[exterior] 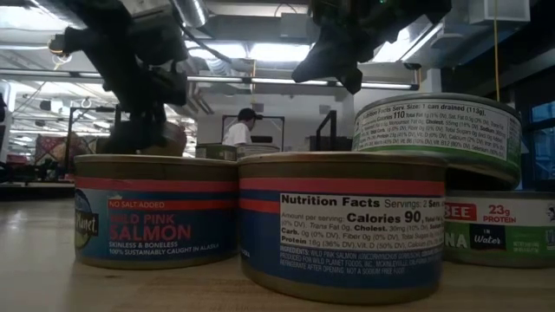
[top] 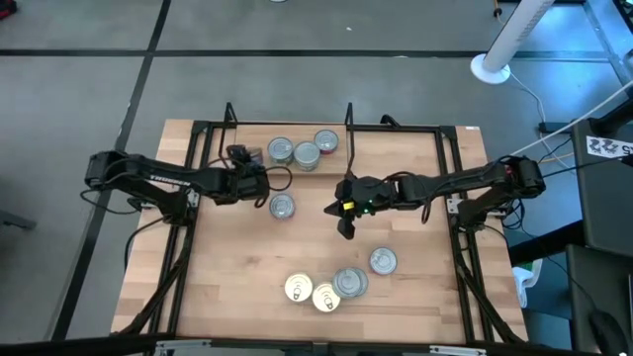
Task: Stack canned seafood by type on shelf
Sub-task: Put the blue tuna can on the shelf
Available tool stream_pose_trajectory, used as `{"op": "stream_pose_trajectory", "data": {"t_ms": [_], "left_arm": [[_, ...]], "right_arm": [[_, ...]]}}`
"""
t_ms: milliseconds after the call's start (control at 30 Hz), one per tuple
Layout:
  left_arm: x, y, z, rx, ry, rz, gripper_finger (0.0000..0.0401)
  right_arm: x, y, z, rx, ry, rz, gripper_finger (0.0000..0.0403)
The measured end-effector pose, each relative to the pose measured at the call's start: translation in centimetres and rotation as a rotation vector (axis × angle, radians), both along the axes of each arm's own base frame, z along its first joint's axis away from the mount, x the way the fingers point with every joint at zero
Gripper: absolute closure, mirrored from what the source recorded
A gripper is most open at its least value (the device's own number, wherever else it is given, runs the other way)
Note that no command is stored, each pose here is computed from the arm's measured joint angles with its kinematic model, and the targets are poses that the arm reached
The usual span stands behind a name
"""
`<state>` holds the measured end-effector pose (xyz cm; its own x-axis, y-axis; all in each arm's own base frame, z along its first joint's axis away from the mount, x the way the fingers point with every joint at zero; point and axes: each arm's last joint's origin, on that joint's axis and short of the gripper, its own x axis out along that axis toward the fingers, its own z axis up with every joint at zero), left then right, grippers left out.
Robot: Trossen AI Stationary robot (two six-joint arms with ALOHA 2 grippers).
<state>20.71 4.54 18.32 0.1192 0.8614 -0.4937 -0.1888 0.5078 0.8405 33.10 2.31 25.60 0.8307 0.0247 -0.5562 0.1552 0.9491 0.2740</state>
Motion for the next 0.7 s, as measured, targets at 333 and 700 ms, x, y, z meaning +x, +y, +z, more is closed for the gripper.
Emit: {"op": "stream_pose_trajectory", "data": {"t_ms": [333,700], "left_arm": [[-0.1,1.7,-1.3,-0.059,0.018,0.021,0.0204],[-0.1,1.9,-1.7,-0.096,-0.013,0.022,0.0144]], "right_arm": [[0.1,0.0,0.1,0.001,-0.011,-0.001,0.0402],[0.1,0.0,0.1,0.001,-0.011,-0.001,0.0402]]}}
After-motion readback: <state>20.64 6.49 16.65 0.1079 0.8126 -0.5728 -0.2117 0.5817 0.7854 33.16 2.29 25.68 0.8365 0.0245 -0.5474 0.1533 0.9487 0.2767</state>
